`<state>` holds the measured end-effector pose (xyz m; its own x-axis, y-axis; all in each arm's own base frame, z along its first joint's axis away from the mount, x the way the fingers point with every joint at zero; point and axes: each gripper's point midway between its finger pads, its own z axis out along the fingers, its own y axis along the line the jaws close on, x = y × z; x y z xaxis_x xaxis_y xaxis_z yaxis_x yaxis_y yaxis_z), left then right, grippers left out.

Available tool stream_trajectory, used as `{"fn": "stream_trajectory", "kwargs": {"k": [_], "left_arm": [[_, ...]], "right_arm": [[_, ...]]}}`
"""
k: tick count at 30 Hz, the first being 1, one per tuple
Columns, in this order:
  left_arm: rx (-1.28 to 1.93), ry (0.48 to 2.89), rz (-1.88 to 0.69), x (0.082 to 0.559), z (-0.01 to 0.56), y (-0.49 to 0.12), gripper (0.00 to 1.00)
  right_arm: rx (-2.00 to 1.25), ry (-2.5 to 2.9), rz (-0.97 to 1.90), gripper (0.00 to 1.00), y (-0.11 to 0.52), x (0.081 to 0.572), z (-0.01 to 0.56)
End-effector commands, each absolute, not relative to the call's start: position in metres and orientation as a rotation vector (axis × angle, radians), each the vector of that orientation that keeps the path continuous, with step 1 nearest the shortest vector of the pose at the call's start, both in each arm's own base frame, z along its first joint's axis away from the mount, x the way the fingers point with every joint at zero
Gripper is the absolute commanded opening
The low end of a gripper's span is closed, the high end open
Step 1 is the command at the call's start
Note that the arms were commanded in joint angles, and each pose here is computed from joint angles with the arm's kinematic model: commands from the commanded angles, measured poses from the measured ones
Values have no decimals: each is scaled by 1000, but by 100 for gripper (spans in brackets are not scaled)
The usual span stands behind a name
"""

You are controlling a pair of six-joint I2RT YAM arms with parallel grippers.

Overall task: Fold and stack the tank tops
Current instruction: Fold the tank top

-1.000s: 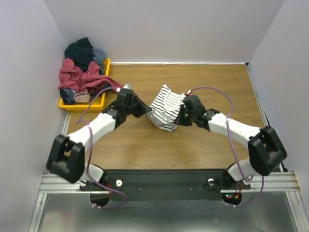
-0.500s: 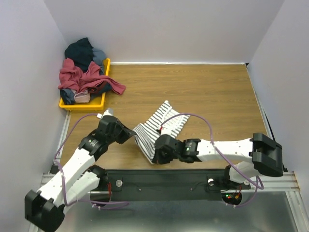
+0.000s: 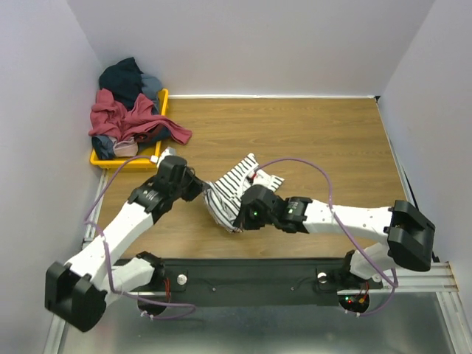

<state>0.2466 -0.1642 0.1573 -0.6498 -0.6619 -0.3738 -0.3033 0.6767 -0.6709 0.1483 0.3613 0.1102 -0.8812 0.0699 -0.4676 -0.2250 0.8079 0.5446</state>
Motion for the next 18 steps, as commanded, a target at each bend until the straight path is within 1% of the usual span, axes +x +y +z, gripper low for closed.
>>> {"fn": "stream_trajectory", "kwargs": {"k": [1,2,4,5,6,7,9,10,11,14,15,18], "left_arm": [[-680,2139,-842,291,200,-183,0],[-662,2137,-878,296,208,-191,0],[-652,2159,-883,311,203,-202,0],[-642,2143,-899,320,212,-208,0],[-643,2164,-890,329,204,-213,0],[-628,2151,-909,337,214,-220,0],[-626,2181,-898,352,201,-229,0],[-612,2167,-913,361,211,-235,0],[-617,2201,-897,369,197,-241,0],[-577,2210,-919,387,196,-255,0],[-577,2248,-904,393,179,-260,0],[-568,2278,-894,400,165,-263,0]], "right_arm": [[-77,2440,871,1,349,186,139],[-69,2443,869,1,346,191,138],[-46,2440,859,1,337,207,139],[-38,2441,857,1,333,213,138],[-35,2448,864,1,331,216,138],[-12,2447,839,1,322,229,135],[14,2450,814,1,311,243,130],[31,2465,812,1,302,252,125],[40,2467,807,1,298,259,122],[78,2486,795,1,283,278,109],[82,2489,790,1,282,280,106],[65,2510,790,0,283,281,98]]}}
